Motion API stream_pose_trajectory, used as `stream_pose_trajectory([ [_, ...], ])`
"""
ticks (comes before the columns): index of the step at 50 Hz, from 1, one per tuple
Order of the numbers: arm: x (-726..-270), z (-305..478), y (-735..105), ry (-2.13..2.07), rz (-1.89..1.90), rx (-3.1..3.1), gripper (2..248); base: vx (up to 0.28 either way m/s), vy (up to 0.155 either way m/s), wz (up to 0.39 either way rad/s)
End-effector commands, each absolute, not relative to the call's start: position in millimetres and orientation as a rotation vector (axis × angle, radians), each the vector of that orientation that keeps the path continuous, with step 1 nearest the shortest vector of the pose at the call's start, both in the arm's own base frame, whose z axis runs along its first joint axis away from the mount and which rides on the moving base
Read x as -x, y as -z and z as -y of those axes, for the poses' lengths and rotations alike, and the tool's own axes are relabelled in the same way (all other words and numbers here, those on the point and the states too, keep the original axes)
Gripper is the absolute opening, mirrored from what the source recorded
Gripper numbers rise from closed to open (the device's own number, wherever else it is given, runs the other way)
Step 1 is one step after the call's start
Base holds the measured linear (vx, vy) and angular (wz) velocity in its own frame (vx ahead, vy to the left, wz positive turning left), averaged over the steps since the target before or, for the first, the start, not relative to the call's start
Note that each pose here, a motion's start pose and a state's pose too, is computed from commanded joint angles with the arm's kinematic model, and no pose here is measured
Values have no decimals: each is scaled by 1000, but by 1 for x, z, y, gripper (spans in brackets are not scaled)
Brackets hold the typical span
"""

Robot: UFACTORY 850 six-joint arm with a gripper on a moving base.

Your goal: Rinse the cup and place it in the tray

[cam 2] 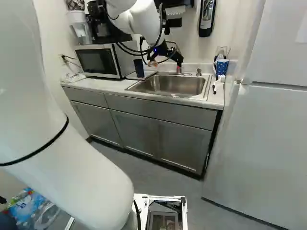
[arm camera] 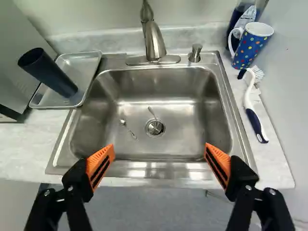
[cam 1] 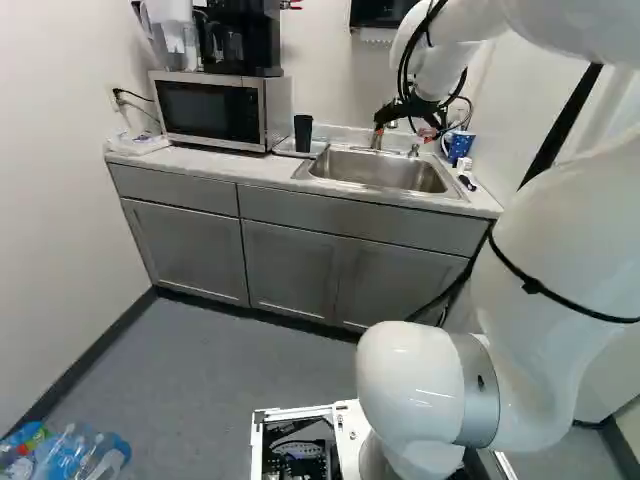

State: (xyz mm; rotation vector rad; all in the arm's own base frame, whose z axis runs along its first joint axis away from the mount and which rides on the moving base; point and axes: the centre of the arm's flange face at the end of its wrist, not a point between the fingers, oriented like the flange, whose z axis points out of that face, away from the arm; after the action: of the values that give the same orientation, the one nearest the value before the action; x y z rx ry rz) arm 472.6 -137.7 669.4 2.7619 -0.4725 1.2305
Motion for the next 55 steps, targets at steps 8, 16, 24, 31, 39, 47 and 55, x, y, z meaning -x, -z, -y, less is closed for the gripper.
stream_pose_trajectory([
  [8, -473, 138, -669, -1230, 473, -2762, 247, -67, 48, -6],
  [16, -473, 138, -669, -1230, 473, -2762, 247, -83, 47, -3],
  [24, -473, 138, -669, -1230, 473, -2762, 247, -88, 53, -3],
  [31, -473, 138, -669, -1230, 473, -2762, 247, -100, 59, -6],
  [39, -473, 138, -669, -1230, 473, -2762, 247, -95, 55, -6],
  [47, -473, 138, -669, -1230, 473, -2762, 247, -94, 56, -4],
  [55, -473, 138, -669, -1230, 473, -2762, 247, -94, 56, -4],
])
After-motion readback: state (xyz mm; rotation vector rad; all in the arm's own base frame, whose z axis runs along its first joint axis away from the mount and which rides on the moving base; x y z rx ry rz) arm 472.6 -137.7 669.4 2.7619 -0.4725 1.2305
